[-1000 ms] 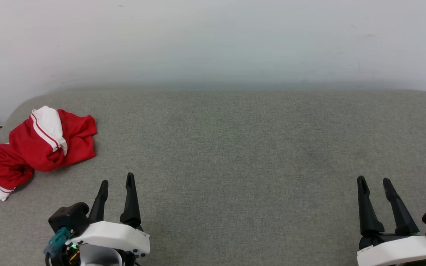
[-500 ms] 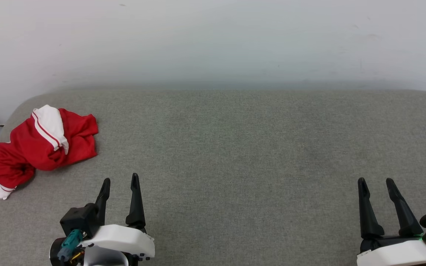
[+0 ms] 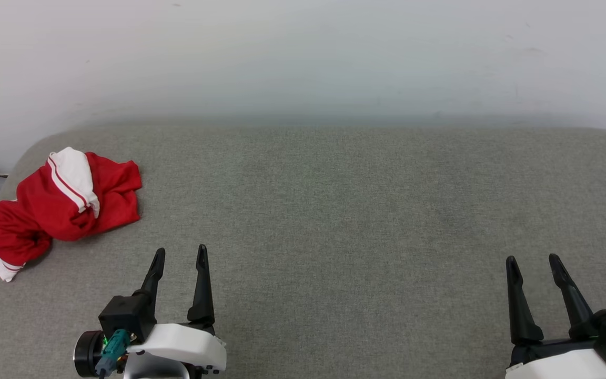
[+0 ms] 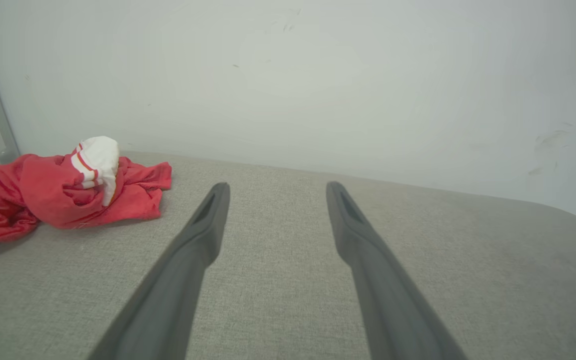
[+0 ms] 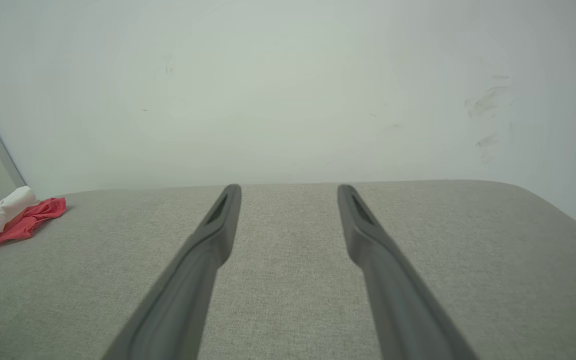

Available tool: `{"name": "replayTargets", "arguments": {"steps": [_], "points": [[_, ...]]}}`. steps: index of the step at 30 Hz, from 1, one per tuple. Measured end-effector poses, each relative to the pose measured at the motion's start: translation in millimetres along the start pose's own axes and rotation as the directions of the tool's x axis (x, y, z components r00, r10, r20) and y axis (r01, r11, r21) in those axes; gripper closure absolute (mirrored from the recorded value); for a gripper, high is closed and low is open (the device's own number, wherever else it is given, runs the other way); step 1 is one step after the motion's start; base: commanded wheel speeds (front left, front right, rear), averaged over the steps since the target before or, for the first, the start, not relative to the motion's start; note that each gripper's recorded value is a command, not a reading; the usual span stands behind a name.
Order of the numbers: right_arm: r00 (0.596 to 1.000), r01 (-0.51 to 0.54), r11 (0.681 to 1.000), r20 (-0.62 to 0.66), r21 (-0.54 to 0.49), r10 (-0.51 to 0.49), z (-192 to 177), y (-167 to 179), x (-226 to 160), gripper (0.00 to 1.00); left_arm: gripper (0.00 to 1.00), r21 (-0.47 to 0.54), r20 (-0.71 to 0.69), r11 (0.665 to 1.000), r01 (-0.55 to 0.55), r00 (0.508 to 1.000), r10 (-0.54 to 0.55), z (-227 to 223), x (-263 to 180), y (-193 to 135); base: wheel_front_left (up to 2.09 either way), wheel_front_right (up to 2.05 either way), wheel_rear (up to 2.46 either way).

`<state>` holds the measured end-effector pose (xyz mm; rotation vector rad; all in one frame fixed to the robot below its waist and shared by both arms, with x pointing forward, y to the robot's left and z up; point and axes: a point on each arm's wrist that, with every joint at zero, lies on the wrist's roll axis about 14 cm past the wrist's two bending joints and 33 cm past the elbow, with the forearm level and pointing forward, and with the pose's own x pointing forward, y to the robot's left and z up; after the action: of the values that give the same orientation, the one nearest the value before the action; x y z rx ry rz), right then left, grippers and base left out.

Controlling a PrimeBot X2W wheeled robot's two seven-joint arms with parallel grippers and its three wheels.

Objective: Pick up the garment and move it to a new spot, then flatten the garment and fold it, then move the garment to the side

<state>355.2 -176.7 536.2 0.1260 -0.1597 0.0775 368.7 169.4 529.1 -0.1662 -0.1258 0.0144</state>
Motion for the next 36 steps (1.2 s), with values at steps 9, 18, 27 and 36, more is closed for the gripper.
{"name": "replayTargets", "arguments": {"steps": [9,18,27,36], "points": [[1.0,-0.02,0.999,0.018,-0.038,0.02,3,5,0,0.0,0.0,0.046,0.019,0.998,0.035,0.999,-0.036,3,-1,-5,0.0,0.0,0.0],[0.999,-0.022,0.999,0.024,-0.043,0.023,3,5,-3,0.0,0.0,0.084,0.016,0.996,0.04,0.999,-0.042,-1,-5,-4,0.0,0.0,0.0],[1.0,-0.004,1.0,0.025,-0.007,0.005,2,1,-3,0.0,0.0,0.073,0.0,0.997,0.029,1.0,-0.03,-6,-7,-1,0.0,0.0,0.0],[1.0,0.005,1.0,0.011,0.025,-0.005,-3,-1,-4,0.0,0.0,0.063,-0.009,0.998,0.017,1.0,-0.016,-9,-8,3,0.0,0.0,0.0]]}}
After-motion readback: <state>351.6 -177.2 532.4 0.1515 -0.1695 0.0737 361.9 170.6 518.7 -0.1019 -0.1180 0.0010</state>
